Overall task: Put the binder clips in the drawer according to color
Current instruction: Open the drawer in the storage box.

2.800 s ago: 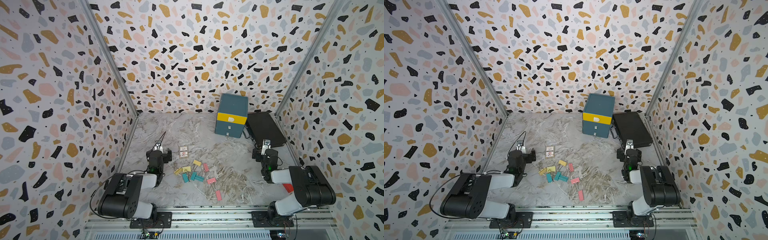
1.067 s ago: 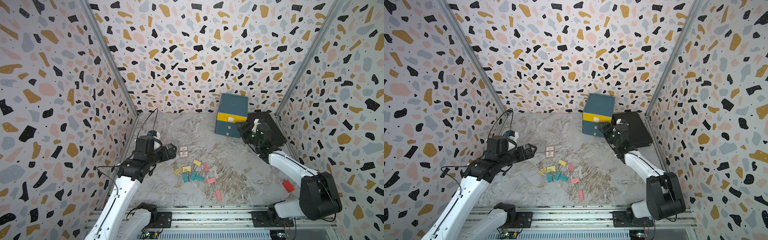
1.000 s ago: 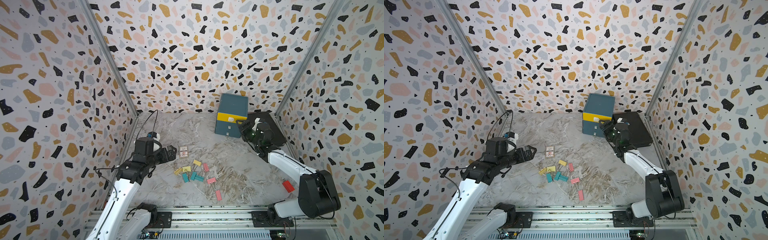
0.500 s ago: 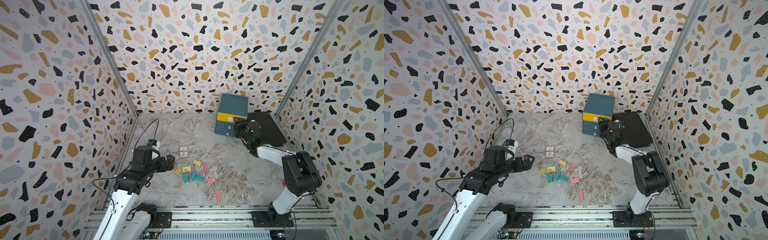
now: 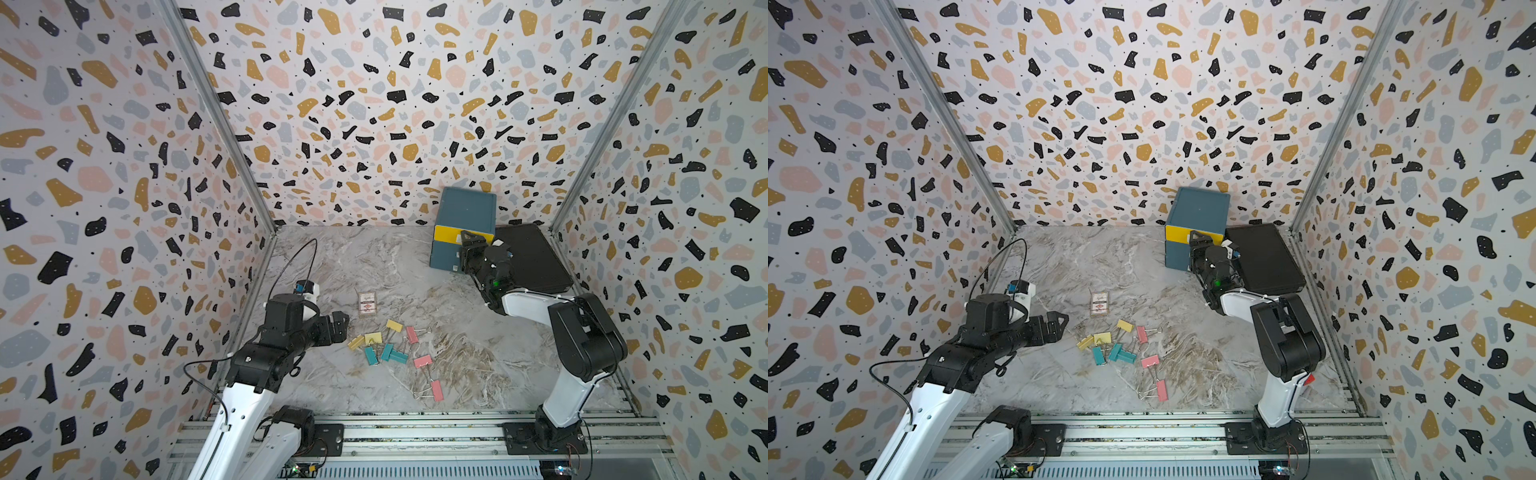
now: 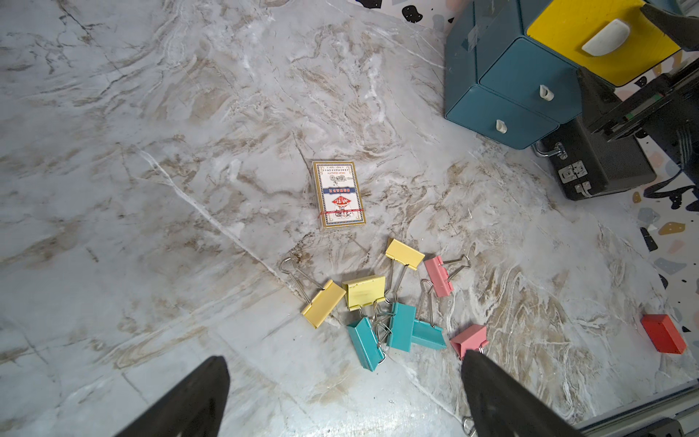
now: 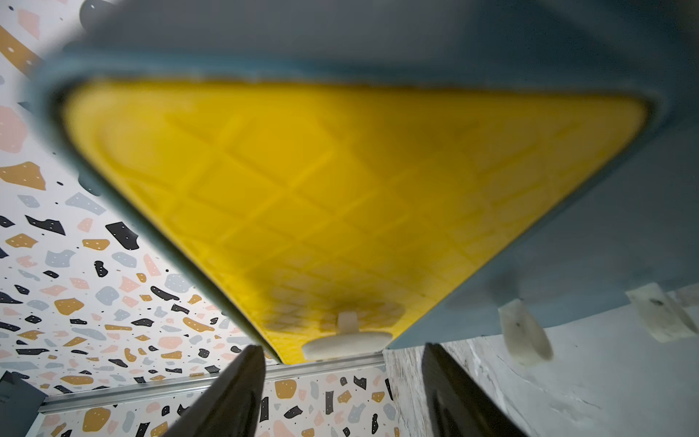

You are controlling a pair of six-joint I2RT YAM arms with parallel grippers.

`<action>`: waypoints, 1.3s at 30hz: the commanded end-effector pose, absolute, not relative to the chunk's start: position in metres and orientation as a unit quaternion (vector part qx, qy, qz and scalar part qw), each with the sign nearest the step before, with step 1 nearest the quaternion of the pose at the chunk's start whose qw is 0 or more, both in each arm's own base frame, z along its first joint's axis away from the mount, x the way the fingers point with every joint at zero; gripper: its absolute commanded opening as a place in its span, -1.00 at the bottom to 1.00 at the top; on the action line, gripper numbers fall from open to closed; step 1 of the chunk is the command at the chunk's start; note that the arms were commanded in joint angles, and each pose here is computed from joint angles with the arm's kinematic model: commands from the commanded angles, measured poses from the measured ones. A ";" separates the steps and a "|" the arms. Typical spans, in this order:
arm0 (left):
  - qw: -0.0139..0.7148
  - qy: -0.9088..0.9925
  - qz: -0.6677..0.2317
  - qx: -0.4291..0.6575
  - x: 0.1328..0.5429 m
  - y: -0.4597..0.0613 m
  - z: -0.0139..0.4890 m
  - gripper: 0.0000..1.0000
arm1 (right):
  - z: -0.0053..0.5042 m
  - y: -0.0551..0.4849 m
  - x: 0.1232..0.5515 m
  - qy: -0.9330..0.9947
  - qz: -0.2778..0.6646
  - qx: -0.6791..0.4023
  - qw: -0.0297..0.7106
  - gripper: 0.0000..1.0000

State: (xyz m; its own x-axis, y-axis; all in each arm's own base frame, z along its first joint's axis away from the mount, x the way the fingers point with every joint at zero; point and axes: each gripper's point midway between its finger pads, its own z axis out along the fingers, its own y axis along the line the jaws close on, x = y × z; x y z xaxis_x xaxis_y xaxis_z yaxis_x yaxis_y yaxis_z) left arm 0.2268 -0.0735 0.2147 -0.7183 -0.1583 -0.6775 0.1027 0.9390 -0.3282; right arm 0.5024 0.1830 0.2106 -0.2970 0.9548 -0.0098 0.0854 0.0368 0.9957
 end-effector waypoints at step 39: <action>0.391 0.904 -0.171 -0.013 0.229 -0.072 0.217 0.97 | 0.240 0.177 0.514 0.531 0.543 0.475 0.445 -0.37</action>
State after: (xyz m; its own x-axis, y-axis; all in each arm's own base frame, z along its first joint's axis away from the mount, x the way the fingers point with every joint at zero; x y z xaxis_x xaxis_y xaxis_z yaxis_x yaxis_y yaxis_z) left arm 0.2259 -0.0734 0.2125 -0.7177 -0.1583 -0.6782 0.1035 0.9387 -0.3287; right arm 0.5128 0.1803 0.2097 -0.1770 0.9836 0.0346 0.0775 -0.0212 0.9968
